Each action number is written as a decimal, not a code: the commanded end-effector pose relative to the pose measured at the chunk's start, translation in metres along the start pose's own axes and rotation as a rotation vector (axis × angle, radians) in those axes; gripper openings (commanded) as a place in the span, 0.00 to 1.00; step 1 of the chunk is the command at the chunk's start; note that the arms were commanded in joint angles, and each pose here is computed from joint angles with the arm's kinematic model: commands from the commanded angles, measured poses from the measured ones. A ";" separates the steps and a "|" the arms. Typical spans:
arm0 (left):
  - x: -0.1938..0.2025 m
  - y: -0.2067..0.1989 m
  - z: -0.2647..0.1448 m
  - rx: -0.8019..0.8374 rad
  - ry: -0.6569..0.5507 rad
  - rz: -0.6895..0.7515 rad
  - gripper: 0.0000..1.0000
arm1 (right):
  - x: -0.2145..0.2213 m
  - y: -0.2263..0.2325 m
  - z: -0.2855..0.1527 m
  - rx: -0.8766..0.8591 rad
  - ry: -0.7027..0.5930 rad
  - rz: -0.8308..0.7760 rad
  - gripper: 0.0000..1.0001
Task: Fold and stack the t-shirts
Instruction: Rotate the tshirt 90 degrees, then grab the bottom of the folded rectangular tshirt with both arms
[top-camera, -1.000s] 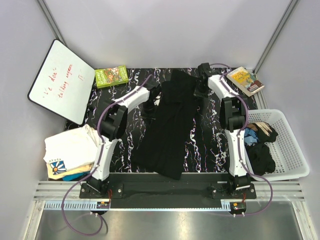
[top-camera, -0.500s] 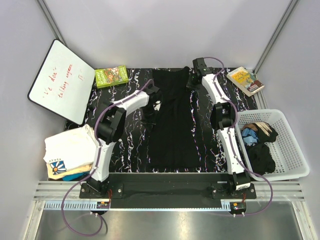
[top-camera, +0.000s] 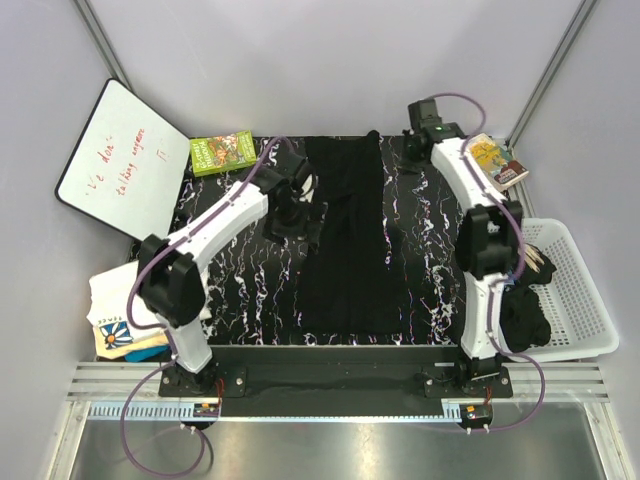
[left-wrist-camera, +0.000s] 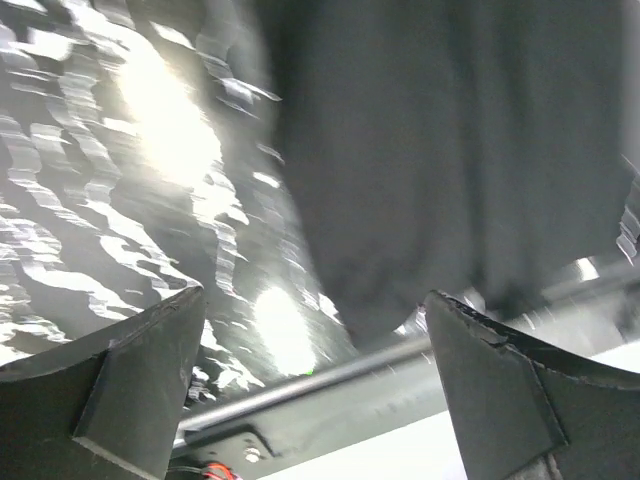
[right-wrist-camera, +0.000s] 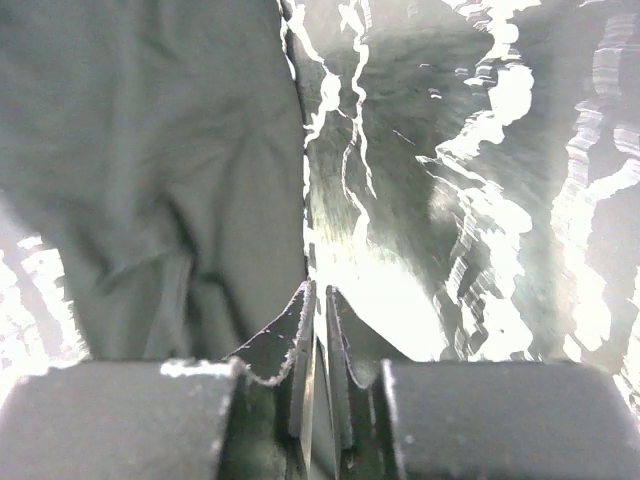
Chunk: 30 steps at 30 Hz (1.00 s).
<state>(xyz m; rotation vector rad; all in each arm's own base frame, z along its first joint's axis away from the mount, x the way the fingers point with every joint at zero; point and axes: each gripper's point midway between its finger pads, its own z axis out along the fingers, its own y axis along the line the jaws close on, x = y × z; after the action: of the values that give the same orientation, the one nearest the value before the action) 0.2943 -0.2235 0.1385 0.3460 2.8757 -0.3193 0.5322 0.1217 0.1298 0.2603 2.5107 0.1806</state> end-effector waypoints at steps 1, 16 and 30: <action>0.048 -0.069 -0.002 0.261 0.099 0.088 0.96 | -0.020 -0.021 -0.077 0.023 -0.139 0.081 0.16; 0.130 -0.160 0.036 0.356 0.365 0.303 0.88 | 0.041 -0.071 -0.126 -0.004 -0.084 0.177 0.17; 0.145 -0.195 0.077 0.257 0.366 0.345 0.80 | 0.069 -0.079 -0.153 -0.039 -0.086 0.157 0.18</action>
<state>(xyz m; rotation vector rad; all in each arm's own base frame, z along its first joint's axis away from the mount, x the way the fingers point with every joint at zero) 0.1085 -0.3853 0.0668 1.0871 3.0765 -0.6585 0.3793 0.0496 0.1885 0.4721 2.4380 0.2422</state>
